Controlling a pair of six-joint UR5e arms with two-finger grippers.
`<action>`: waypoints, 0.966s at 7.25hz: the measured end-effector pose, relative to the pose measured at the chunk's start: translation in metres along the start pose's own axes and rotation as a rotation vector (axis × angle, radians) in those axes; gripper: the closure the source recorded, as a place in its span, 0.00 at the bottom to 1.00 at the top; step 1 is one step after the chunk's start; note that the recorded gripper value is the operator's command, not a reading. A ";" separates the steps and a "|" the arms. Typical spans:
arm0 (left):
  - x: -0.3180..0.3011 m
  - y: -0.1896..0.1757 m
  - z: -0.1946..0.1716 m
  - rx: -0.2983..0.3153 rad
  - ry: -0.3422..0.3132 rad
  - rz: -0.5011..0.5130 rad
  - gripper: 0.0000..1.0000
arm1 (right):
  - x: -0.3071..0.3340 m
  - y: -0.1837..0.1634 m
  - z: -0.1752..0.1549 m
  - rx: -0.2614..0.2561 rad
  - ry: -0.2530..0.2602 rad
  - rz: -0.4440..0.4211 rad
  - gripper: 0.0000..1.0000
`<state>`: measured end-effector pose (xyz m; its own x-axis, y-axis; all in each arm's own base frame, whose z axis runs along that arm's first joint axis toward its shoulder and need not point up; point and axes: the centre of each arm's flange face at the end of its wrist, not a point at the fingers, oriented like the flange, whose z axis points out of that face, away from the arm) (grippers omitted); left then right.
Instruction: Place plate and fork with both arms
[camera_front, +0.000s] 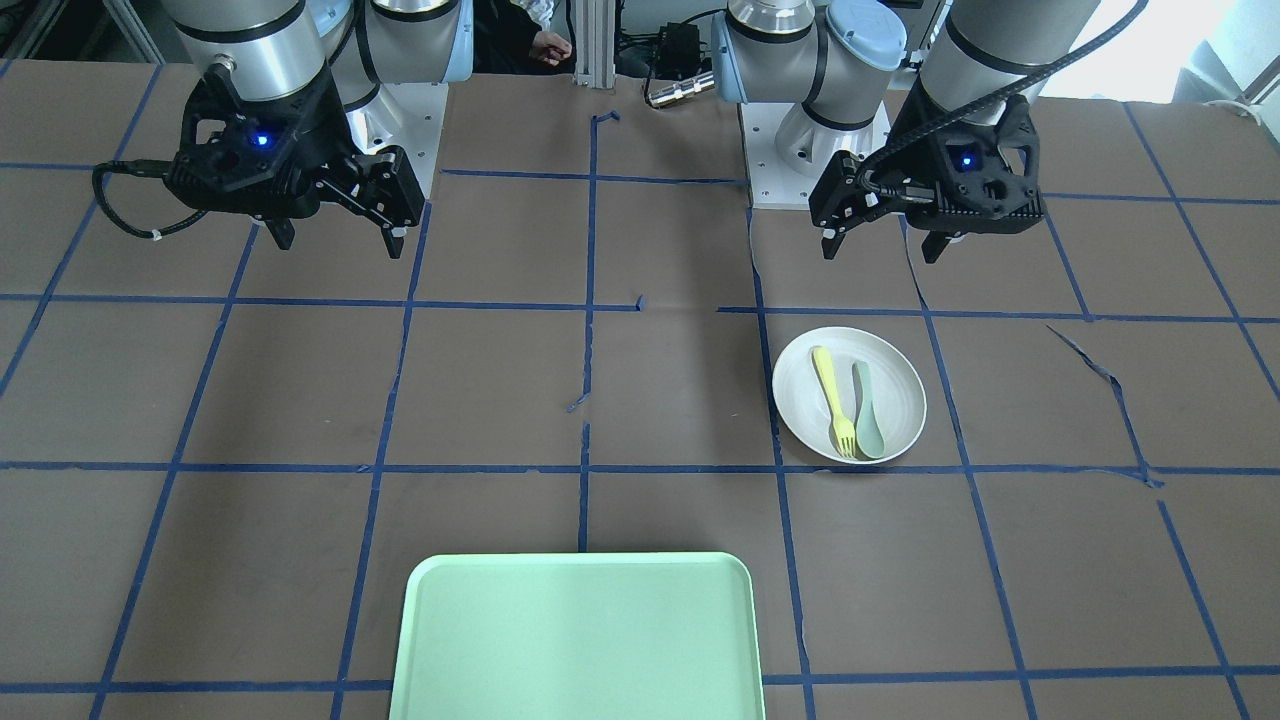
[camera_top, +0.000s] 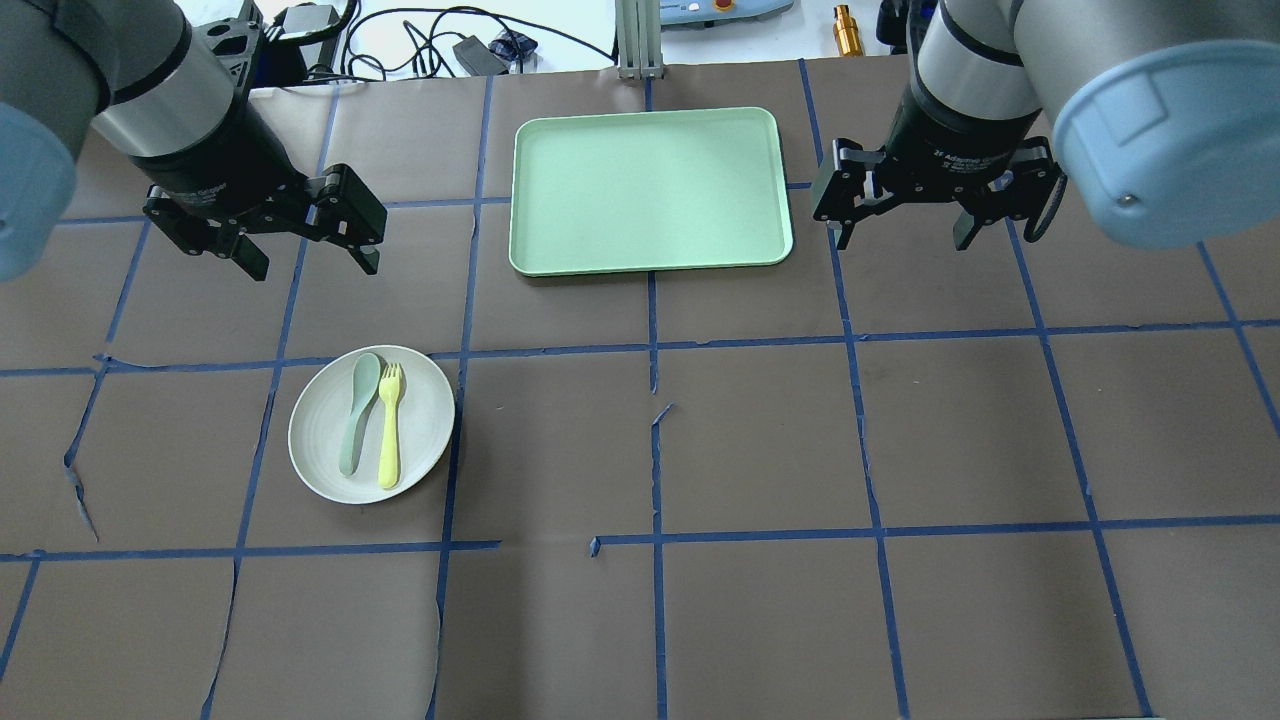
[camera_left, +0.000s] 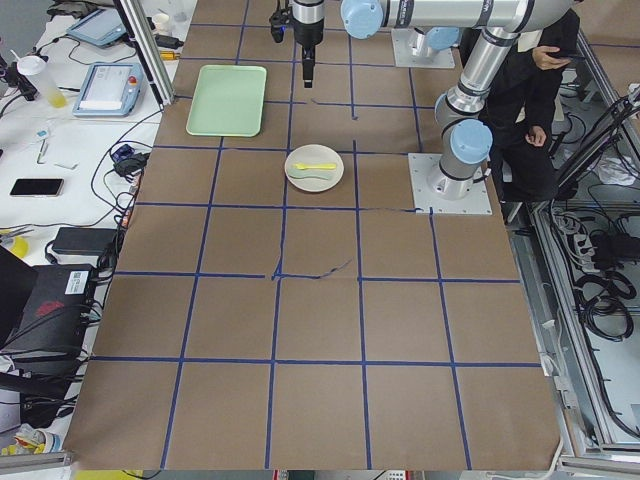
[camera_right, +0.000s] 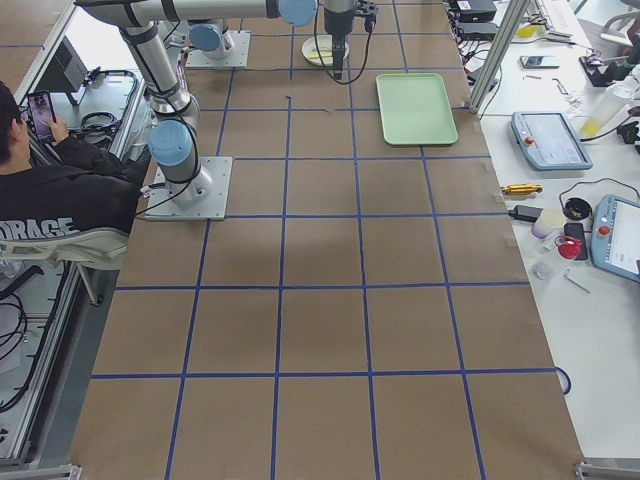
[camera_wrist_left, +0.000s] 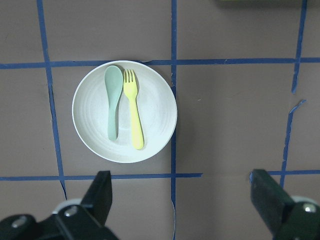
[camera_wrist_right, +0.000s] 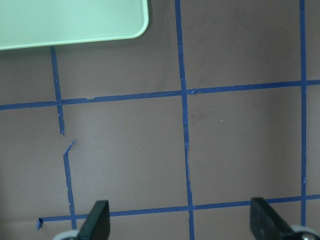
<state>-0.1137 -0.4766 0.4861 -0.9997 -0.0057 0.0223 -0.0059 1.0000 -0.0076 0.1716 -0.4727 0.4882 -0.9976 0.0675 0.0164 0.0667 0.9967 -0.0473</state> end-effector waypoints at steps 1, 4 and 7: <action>0.000 0.001 0.001 -0.006 0.000 -0.001 0.00 | 0.000 0.000 0.000 0.000 0.002 0.000 0.00; -0.007 -0.001 0.022 -0.074 -0.002 -0.013 0.00 | 0.000 -0.001 0.002 -0.004 0.004 0.000 0.00; -0.062 -0.023 0.116 -0.132 -0.045 -0.093 0.00 | 0.000 -0.001 0.004 -0.007 0.002 -0.001 0.00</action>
<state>-0.0544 -0.5002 0.3687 -0.9950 -0.0957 -0.0277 -0.0984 0.9874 0.1243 0.1716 -0.4736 0.4840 -0.9976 0.0668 0.0185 0.0660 0.9970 -0.0400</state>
